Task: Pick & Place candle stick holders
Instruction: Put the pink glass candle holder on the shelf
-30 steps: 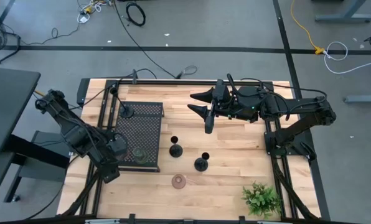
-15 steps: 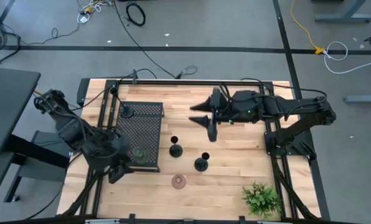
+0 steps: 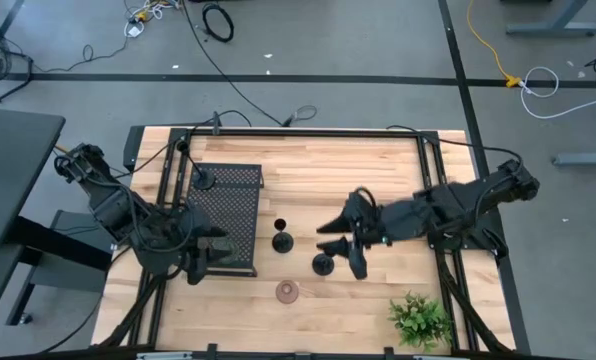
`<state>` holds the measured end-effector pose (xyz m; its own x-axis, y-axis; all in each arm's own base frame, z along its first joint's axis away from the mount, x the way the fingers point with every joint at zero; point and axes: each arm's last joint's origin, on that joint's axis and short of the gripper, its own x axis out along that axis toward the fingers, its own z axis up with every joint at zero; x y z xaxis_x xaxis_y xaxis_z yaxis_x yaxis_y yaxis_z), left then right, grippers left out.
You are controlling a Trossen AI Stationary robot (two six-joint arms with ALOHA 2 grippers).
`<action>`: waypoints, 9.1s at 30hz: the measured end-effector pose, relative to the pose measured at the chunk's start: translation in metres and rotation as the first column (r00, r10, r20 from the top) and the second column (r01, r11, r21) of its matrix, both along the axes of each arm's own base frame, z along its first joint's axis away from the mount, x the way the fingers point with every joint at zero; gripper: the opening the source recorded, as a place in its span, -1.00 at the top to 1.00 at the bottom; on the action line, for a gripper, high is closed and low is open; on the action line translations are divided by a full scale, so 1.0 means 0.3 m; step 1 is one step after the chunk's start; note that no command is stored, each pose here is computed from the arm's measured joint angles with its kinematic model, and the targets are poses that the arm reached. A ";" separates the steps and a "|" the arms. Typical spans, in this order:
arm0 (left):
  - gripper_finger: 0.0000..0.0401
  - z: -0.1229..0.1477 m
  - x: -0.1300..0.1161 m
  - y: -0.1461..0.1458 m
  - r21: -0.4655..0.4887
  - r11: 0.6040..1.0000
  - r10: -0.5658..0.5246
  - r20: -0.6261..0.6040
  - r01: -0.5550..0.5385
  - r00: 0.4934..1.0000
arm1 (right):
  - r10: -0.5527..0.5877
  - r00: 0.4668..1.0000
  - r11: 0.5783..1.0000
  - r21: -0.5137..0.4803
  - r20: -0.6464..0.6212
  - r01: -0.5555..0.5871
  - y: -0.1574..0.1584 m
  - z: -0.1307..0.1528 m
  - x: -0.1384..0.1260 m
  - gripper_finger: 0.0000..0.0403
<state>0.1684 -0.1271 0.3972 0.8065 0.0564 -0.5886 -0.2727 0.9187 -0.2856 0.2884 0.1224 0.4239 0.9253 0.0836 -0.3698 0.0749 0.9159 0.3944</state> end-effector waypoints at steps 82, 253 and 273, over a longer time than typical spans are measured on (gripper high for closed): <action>-0.17 0.064 0.038 -0.025 0.053 0.998 -0.040 0.218 0.029 0.975 | -0.326 0.895 0.945 -0.105 -0.304 0.309 0.425 -0.894 0.357 -0.06; -0.17 0.051 0.032 -0.022 0.129 0.989 -0.096 0.167 0.075 0.981 | -0.253 0.957 0.967 0.019 0.139 0.253 -0.024 -0.560 0.692 0.35; -0.17 0.049 0.032 -0.021 0.132 0.988 -0.096 0.162 0.075 0.982 | -0.217 0.972 0.975 -0.020 0.087 0.220 -0.019 -0.577 0.686 0.22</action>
<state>0.1779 -0.1335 0.4120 0.8980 0.0474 -0.4375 -0.1494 0.9679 -0.2019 0.4943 0.1167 0.2509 0.9478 -0.1337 -0.2895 0.2422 0.8925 0.3806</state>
